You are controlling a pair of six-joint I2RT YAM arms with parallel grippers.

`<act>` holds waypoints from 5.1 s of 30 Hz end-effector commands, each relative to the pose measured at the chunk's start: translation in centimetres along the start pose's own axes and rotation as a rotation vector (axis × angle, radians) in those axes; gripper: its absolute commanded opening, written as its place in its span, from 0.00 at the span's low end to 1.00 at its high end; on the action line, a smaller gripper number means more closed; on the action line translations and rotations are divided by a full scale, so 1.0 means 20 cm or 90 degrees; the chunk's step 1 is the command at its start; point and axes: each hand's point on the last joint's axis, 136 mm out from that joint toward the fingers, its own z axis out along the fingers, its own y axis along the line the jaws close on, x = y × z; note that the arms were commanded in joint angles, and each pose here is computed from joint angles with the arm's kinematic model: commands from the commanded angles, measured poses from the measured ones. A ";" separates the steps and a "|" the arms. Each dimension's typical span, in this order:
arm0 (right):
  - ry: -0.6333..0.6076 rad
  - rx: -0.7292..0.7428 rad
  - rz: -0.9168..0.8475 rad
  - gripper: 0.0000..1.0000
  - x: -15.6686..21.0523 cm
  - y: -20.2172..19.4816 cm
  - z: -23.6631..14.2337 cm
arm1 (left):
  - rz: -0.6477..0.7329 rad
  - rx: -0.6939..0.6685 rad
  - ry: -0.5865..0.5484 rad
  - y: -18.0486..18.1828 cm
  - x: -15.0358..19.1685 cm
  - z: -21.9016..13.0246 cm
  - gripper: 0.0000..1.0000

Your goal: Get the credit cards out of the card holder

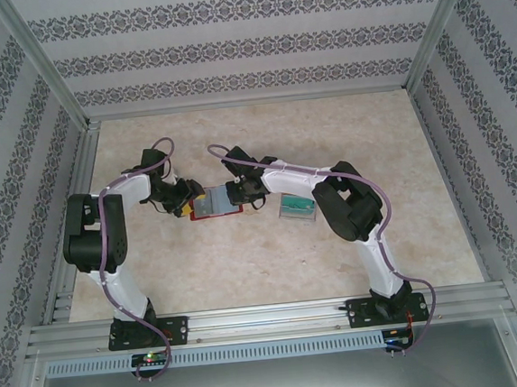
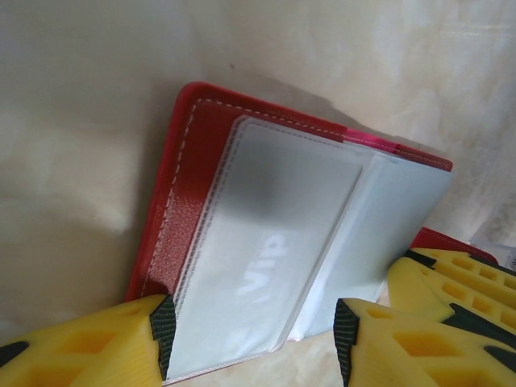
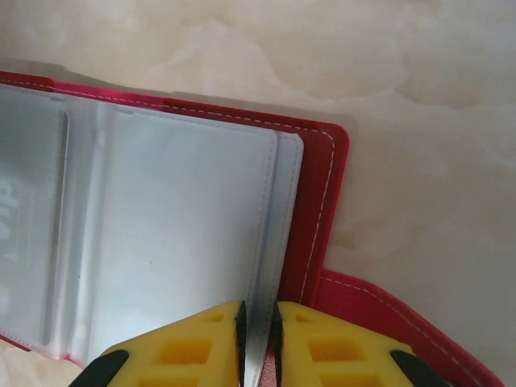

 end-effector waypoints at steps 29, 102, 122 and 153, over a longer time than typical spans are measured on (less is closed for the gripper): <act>0.032 -0.017 0.001 0.20 0.06 0.07 0.05 | 0.052 0.030 -0.033 -0.10 -0.05 -0.06 0.58; 0.044 -0.026 0.000 0.21 0.09 0.10 0.08 | 0.061 0.122 0.023 -0.22 0.05 0.01 0.71; -0.008 -0.024 0.038 0.23 -0.01 0.04 -0.02 | 0.086 0.149 -0.018 -0.37 0.02 -0.11 0.70; -0.058 -0.182 0.050 0.22 -0.15 0.36 -0.15 | -0.012 0.029 -0.028 0.06 -0.03 -0.09 0.41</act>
